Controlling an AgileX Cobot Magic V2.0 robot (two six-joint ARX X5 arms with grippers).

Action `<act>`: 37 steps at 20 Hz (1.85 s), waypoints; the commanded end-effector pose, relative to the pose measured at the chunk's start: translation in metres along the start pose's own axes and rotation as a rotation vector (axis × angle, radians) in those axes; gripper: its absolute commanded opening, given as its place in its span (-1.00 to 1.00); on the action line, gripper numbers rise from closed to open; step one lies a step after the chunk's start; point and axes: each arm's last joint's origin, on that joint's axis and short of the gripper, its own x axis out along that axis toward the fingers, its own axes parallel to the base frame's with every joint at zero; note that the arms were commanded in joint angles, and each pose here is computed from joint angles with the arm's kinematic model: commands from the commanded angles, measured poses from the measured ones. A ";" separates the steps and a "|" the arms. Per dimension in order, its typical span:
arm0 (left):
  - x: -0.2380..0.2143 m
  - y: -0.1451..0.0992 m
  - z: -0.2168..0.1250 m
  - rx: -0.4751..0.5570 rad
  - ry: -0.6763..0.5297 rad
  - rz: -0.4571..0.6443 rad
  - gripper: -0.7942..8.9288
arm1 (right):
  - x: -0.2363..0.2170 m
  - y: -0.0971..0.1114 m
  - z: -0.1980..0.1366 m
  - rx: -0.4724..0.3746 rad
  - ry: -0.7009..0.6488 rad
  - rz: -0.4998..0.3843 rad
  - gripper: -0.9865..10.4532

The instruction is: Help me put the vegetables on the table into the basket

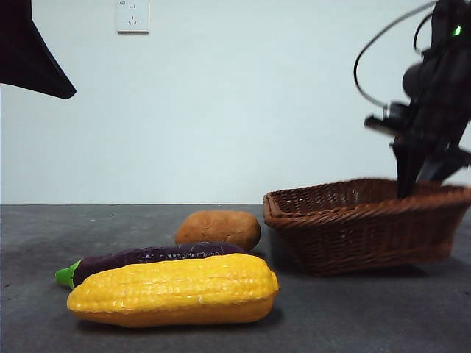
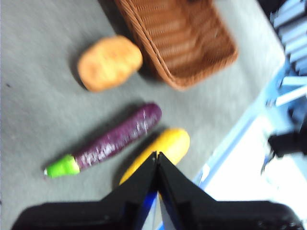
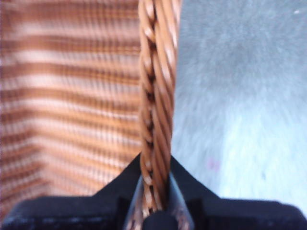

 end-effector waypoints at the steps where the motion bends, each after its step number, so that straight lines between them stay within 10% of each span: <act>1: 0.001 -0.010 0.002 0.093 0.046 0.019 -0.79 | -0.039 0.012 -0.005 -0.065 -0.096 0.008 -0.85; 8: 0.023 -0.058 -0.018 0.469 0.352 0.027 0.41 | -0.097 0.032 -0.035 -0.133 -0.188 0.009 -0.85; 18: 0.086 -0.097 -0.026 0.816 0.443 0.043 0.41 | -0.099 0.033 -0.039 -0.132 -0.163 0.008 -0.85; 37: 0.178 -0.067 -0.036 0.838 0.607 0.146 0.38 | -0.098 0.033 -0.040 -0.138 -0.152 0.009 -0.85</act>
